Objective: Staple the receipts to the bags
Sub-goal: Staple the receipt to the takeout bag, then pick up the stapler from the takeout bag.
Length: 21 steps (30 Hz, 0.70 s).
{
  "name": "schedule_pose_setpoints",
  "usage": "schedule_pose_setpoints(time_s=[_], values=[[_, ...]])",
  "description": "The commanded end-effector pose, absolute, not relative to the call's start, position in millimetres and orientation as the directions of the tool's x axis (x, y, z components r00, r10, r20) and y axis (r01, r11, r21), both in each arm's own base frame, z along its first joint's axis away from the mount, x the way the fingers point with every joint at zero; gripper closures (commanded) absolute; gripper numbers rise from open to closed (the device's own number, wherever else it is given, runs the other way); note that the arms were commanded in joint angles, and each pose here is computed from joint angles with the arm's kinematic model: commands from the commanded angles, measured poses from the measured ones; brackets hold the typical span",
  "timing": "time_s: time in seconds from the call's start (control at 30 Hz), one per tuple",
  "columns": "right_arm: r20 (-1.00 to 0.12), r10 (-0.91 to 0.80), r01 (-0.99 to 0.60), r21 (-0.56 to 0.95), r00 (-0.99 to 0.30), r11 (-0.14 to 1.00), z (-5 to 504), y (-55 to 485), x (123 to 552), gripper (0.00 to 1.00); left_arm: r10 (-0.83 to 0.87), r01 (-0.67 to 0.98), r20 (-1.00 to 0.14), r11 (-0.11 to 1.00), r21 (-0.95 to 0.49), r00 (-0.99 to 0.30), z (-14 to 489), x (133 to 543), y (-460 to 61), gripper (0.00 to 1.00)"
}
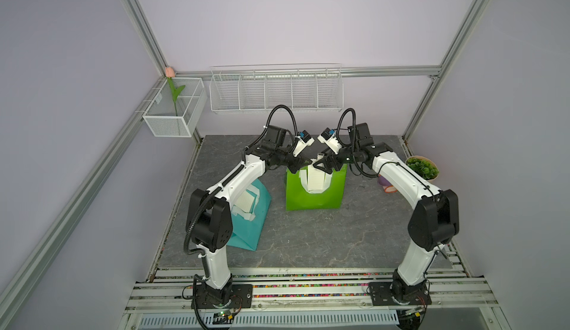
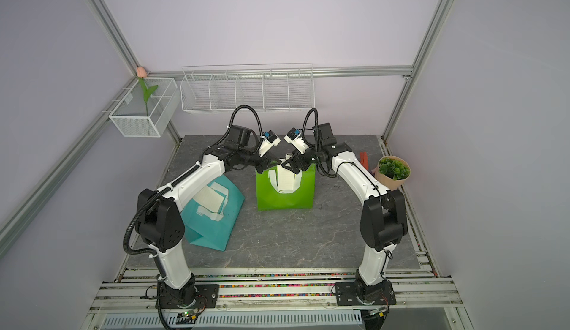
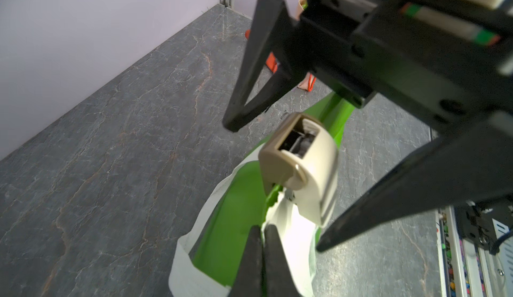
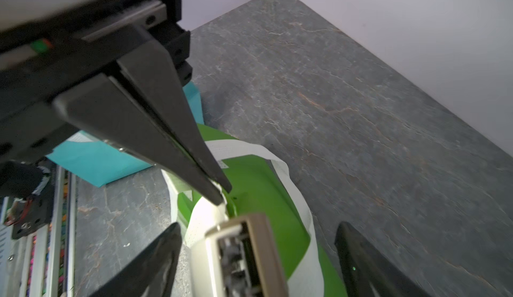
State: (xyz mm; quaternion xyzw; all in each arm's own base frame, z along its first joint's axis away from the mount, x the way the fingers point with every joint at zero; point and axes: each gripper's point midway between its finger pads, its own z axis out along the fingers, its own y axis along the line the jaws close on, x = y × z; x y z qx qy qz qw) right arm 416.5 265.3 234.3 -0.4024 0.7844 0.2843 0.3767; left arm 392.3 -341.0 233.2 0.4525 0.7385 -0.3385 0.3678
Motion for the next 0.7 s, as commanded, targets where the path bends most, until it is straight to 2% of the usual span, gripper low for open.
schedule_pose_setpoints(time_s=[0.0,0.07,0.17,0.27,0.33,0.4,0.47,0.67], values=[[-0.883,-0.253,-0.707,0.117,-0.396,0.698,280.0,247.3,420.2,0.11,0.263,0.85,-0.883,0.471,-0.235,-0.39,250.2,407.0,-340.2,1.0],[-0.893,-0.214,-0.631,0.094,-0.395,0.77,285.8,241.1,412.1,0.11,0.194,0.8,-0.883,0.536,-0.27,-0.428,251.9,411.7,-338.3,1.0],[-0.89,-0.209,-0.562,0.062,-0.405,0.825,287.6,244.0,396.0,0.11,0.181,0.764,-0.884,0.593,-0.252,-0.432,252.9,408.2,-344.4,1.0],[-0.888,-0.165,-0.516,0.092,-0.429,0.851,287.3,251.4,384.3,0.01,0.177,0.745,-0.876,0.615,-0.257,-0.449,256.7,404.7,-353.5,1.0],[-0.895,-0.112,-0.461,0.112,-0.432,0.88,286.8,249.8,385.7,0.14,0.164,0.739,-0.869,0.611,-0.282,-0.467,258.8,403.1,-357.2,1.0],[-0.903,-0.093,-0.423,0.103,-0.419,0.9,286.5,246.5,389.5,0.2,0.146,0.722,-0.867,0.628,-0.29,-0.476,260.8,404.9,-355.0,1.0],[-0.907,-0.077,-0.364,0.087,-0.414,0.927,285.7,238.8,395.3,0.34,0.137,0.718,-0.87,0.633,-0.29,-0.473,263.0,403.7,-353.0,1.0],[-0.894,-0.15,-0.399,0.035,-0.423,0.916,266.3,248.1,403.4,0.37,0.143,0.729,-0.874,0.621,-0.287,-0.465,265.2,401.8,-354.0,1.0]])
